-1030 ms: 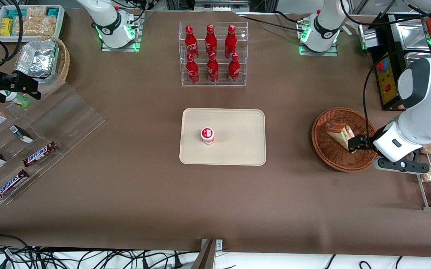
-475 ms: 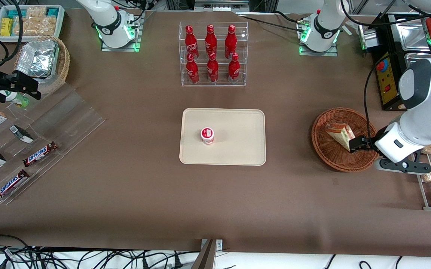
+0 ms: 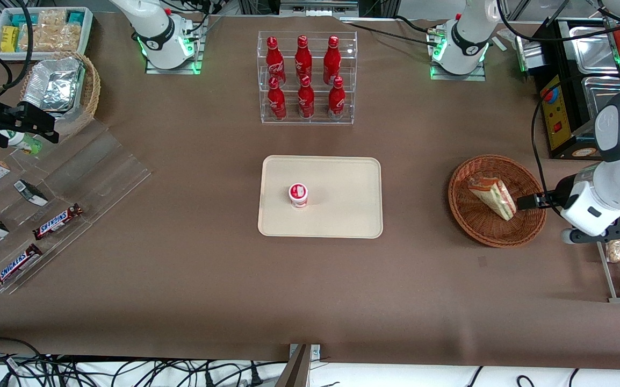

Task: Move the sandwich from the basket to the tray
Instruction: 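Lower the open left gripper over the wrapped sandwich in the wicker basket, then close the left gripper on the sandwich's crust edge, then lift the sandwich out of the basket with the left gripper, then carry the sandwich over the cream tray beside the red cup, then lower the sandwich onto the tray and open the left gripper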

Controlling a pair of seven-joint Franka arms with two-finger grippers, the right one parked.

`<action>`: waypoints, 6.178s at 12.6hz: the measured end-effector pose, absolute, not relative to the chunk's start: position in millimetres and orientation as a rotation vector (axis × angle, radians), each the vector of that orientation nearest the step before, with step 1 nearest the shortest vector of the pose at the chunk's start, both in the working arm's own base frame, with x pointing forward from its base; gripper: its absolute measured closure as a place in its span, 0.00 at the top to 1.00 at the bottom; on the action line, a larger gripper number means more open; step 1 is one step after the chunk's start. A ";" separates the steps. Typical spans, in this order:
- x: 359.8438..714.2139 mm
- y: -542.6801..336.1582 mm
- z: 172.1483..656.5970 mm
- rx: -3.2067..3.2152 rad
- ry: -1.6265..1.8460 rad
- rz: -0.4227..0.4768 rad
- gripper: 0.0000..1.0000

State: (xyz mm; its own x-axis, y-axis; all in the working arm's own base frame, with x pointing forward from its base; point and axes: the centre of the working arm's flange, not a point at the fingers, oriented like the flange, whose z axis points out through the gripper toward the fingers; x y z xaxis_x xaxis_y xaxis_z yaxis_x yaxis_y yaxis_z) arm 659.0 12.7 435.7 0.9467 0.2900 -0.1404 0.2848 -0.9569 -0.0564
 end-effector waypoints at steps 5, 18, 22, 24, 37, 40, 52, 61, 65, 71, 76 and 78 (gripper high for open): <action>644.9 2.5 366.3 -2.894 -0.888 0.184 1.00; 549.8 6.3 263.5 -2.815 -1.060 -0.032 1.00; 547.2 -2.7 260.9 -2.791 -1.121 -0.029 1.00; 545.2 -3.0 258.8 -2.786 -1.128 -0.023 1.00; 551.6 -14.5 276.0 -2.778 -1.097 0.006 0.30; 572.7 -45.5 325.2 -2.811 -0.924 0.037 0.30; 546.6 -294.9 411.0 -3.146 -0.082 0.098 0.32; 508.0 -409.1 285.3 -3.069 0.069 0.020 0.34; 504.8 -421.7 265.1 -3.049 0.057 -0.040 0.34; 508.8 -426.6 250.8 -3.032 0.042 -0.069 0.34; 508.6 -427.0 244.8 -3.026 0.025 -0.069 0.55; 509.0 -427.1 245.3 -3.027 0.021 -0.070 0.62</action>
